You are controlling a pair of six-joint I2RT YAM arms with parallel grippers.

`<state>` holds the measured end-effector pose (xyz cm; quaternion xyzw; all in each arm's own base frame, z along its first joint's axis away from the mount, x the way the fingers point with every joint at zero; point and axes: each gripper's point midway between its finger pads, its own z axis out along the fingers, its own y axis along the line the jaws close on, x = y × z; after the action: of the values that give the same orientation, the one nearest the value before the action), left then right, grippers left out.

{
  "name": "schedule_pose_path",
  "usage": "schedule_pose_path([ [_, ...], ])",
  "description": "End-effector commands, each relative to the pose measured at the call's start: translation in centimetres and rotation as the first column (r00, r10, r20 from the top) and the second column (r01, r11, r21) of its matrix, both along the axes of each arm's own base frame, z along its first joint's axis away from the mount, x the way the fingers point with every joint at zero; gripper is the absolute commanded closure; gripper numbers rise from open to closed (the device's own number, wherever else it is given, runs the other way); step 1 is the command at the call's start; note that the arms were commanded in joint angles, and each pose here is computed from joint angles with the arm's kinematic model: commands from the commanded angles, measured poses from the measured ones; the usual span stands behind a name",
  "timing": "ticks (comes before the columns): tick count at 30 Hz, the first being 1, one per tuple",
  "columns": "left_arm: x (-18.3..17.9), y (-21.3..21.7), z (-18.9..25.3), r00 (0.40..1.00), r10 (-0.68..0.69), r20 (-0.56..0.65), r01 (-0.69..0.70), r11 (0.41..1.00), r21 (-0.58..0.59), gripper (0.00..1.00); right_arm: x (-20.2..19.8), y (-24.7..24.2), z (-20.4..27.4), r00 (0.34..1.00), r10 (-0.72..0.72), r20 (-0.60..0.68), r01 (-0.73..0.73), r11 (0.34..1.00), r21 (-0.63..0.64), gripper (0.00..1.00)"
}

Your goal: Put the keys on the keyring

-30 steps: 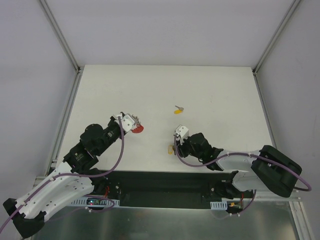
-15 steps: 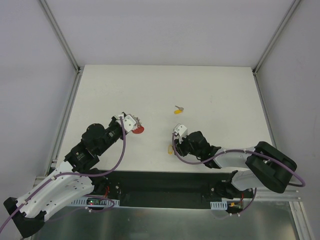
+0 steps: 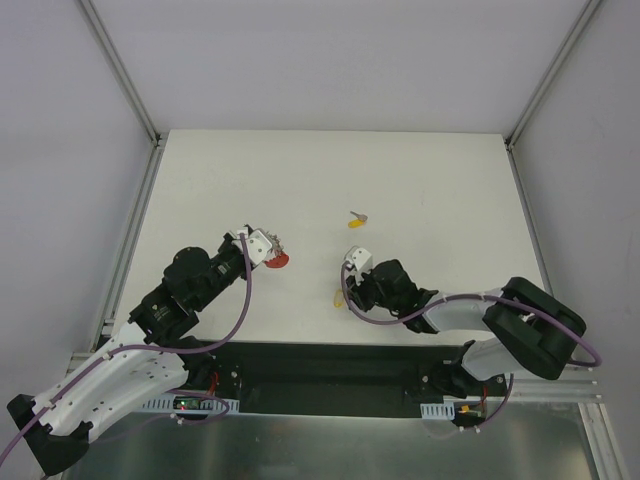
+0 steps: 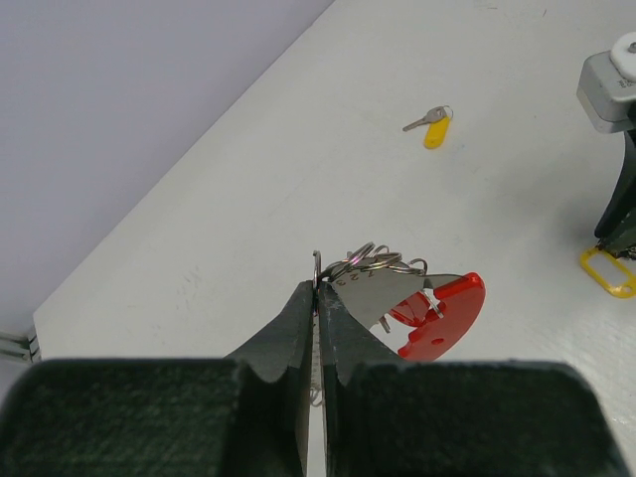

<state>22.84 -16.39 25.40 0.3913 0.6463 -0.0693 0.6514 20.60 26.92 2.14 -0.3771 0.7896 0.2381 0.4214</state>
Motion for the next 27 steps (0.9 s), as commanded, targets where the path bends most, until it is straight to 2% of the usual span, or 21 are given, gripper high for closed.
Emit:
schedule_pose_path([
  [1,0.3,-0.2,2.0,0.999,0.000,0.051,0.003,0.998,-0.061,1.00,1.1,1.8,2.0,0.999,0.018,0.036,-0.021,0.997,0.070,0.80],
  [12,-0.3,-1.0,2.0,0.997,-0.058,0.057,0.062,0.996,-0.060,1.00,0.5,1.8,3.3,0.998,0.045,0.050,-0.050,0.994,0.094,0.98],
  [17,-2.1,-2.8,2.0,0.974,-0.212,0.075,0.215,0.975,-0.045,1.00,-0.6,1.3,5.5,0.994,0.086,0.063,-0.091,0.993,0.072,0.99],
  [21,-4.6,-4.8,2.1,0.915,-0.392,0.096,0.396,0.918,-0.026,1.00,-1.8,1.0,7.9,0.987,0.126,0.098,-0.130,0.991,0.036,0.99],
  [22,-5.9,-5.6,2.0,0.879,-0.466,0.097,0.470,0.882,-0.025,1.00,-2.3,1.5,9.2,0.980,0.154,0.127,-0.159,0.987,0.030,0.99],
  [23,-6.3,-5.8,1.9,0.863,-0.494,0.103,0.498,0.867,-0.014,1.00,-2.7,0.9,9.1,0.981,0.150,0.119,-0.150,0.989,-0.012,0.99],
  [27,-8.5,-6.9,1.9,0.783,-0.615,0.098,0.618,0.786,-0.007,1.00,-4.2,0.9,12.3,0.968,0.168,0.185,-0.164,0.986,-0.038,0.99],
])
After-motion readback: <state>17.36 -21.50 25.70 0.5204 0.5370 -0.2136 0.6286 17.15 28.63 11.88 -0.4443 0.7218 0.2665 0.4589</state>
